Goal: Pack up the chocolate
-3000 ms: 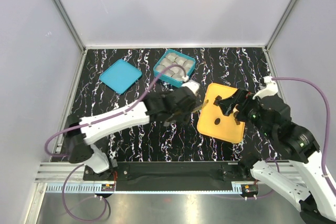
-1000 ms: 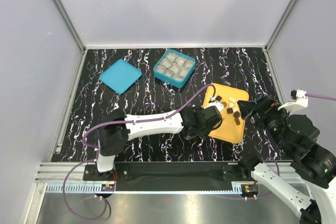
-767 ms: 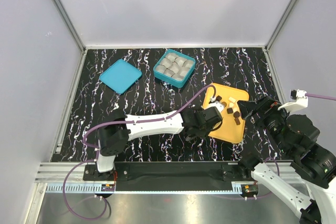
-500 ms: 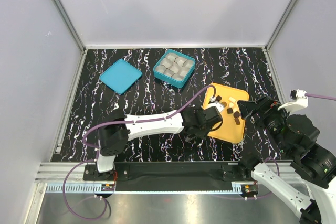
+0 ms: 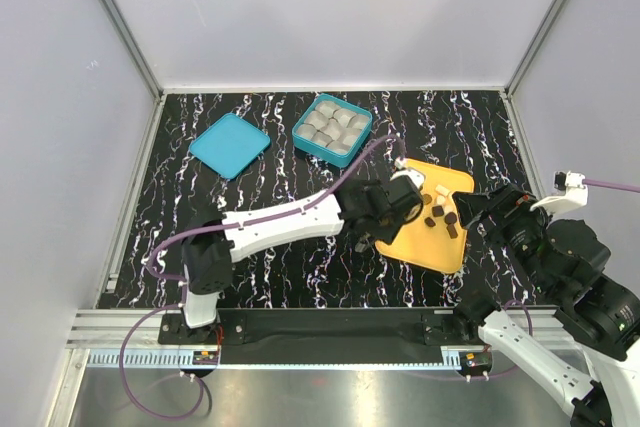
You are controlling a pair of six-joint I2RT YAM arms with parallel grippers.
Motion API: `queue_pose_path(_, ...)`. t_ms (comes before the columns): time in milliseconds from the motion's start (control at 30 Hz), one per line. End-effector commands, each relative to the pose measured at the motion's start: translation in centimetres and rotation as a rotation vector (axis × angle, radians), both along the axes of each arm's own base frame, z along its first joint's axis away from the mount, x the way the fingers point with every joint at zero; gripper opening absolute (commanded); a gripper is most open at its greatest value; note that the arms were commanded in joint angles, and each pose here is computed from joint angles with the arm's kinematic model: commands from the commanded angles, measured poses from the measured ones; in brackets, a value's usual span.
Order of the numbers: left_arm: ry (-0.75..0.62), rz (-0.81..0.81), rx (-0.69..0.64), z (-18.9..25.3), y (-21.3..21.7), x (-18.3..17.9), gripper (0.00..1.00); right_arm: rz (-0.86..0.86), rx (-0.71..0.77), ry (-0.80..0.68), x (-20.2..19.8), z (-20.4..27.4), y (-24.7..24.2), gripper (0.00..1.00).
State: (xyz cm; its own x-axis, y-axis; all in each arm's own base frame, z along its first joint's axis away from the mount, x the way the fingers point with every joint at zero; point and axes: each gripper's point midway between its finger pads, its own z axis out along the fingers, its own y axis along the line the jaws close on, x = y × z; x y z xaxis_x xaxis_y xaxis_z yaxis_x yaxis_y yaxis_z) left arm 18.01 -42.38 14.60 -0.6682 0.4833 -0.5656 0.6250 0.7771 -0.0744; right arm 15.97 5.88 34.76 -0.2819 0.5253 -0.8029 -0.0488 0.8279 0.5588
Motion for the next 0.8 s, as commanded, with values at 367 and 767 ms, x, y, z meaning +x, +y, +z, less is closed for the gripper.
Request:
queue_pose_path(367, -0.064, -0.066, -0.208, 6.8, -1.2, 2.6, 0.42, -0.009, 0.002, -0.011, 0.4, -0.2, 0.1, 1.00)
queue_pose_path(767, -0.015, -0.106, -0.139, 0.9, -3.9, 0.3, 0.49, -0.017, 0.006, -0.015, -0.1, 0.0, -0.4, 1.00)
